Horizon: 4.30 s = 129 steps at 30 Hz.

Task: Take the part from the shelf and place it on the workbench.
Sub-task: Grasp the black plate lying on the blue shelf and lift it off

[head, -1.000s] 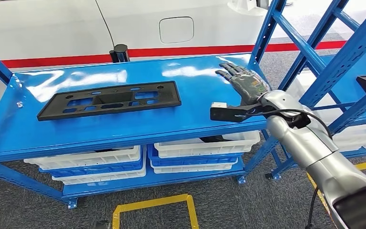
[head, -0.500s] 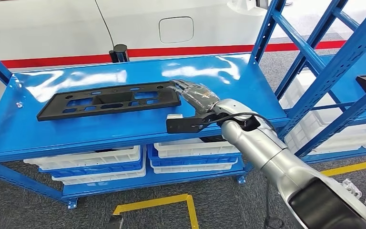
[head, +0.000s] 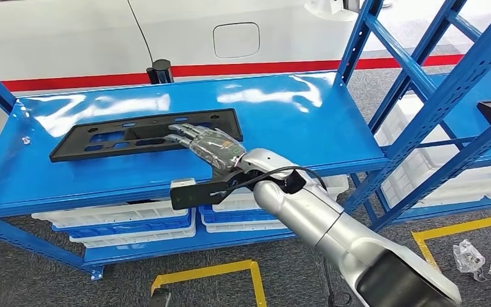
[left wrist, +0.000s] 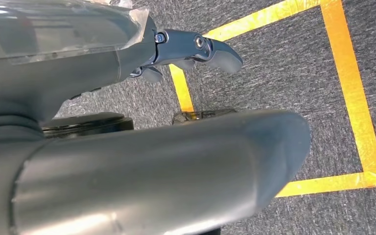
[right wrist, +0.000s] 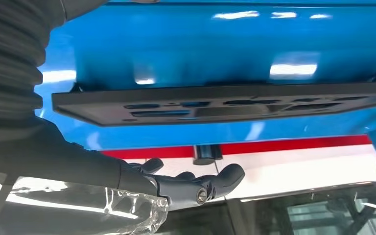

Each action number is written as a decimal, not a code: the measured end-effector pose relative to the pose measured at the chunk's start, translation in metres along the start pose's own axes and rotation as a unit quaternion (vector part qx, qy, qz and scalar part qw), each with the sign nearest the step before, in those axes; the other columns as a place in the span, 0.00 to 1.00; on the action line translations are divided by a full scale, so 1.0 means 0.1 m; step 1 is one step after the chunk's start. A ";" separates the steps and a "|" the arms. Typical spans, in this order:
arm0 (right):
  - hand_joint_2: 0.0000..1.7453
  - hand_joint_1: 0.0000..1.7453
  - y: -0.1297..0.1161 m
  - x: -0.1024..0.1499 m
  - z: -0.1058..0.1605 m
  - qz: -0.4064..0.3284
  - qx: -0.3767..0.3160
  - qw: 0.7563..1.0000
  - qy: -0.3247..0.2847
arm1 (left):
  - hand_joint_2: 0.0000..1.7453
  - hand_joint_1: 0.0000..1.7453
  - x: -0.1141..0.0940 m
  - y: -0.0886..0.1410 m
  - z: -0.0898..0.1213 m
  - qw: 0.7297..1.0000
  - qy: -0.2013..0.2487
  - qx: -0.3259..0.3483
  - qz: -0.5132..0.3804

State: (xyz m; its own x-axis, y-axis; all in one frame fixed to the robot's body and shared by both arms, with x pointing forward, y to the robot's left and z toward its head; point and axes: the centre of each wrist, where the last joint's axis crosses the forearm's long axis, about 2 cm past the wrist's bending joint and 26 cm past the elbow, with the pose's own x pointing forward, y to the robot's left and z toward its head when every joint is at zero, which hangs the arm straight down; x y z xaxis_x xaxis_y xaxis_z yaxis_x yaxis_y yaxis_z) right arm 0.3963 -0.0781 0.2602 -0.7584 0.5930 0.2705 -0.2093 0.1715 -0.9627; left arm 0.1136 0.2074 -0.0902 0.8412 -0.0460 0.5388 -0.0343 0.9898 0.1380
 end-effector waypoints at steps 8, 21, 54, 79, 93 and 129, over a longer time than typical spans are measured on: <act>1.00 0.00 0.05 -0.08 -0.05 0.130 -0.078 0.988 0.035 | 0.00 0.00 0.00 -0.01 0.00 1.000 0.003 0.008 -0.003; 1.00 0.00 0.19 -1.10 0.43 0.324 -0.102 0.924 0.177 | 0.00 0.00 -0.01 -0.01 0.01 1.000 -0.005 0.009 -0.010; 1.00 0.00 0.27 -1.33 0.61 0.341 -0.068 0.912 0.219 | 0.00 0.00 0.01 0.00 0.00 0.999 -0.024 0.006 -0.040; 1.00 0.00 0.25 -1.07 0.37 0.338 -0.115 0.919 0.165 | 0.00 0.00 0.04 -0.04 0.01 0.995 -0.041 -0.012 -0.093; 1.00 0.00 0.23 -0.98 0.29 0.314 -0.136 0.928 0.146 | 0.00 0.00 0.04 -0.06 0.01 0.988 -0.053 -0.033 -0.138; 1.00 0.00 0.29 -1.01 0.29 0.248 -0.056 0.952 0.169 | 0.00 0.00 0.12 -0.09 0.00 0.978 -0.065 -0.061 -0.190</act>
State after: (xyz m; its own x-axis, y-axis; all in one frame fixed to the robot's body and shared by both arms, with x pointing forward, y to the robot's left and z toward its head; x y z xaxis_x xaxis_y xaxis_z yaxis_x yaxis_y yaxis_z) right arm 0.4491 -0.1561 0.2049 -0.5015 0.8388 -0.2120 0.2046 -0.1231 -0.9711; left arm 0.1238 0.1981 -0.0854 0.7055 -0.4217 0.5697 0.3385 0.9066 0.2518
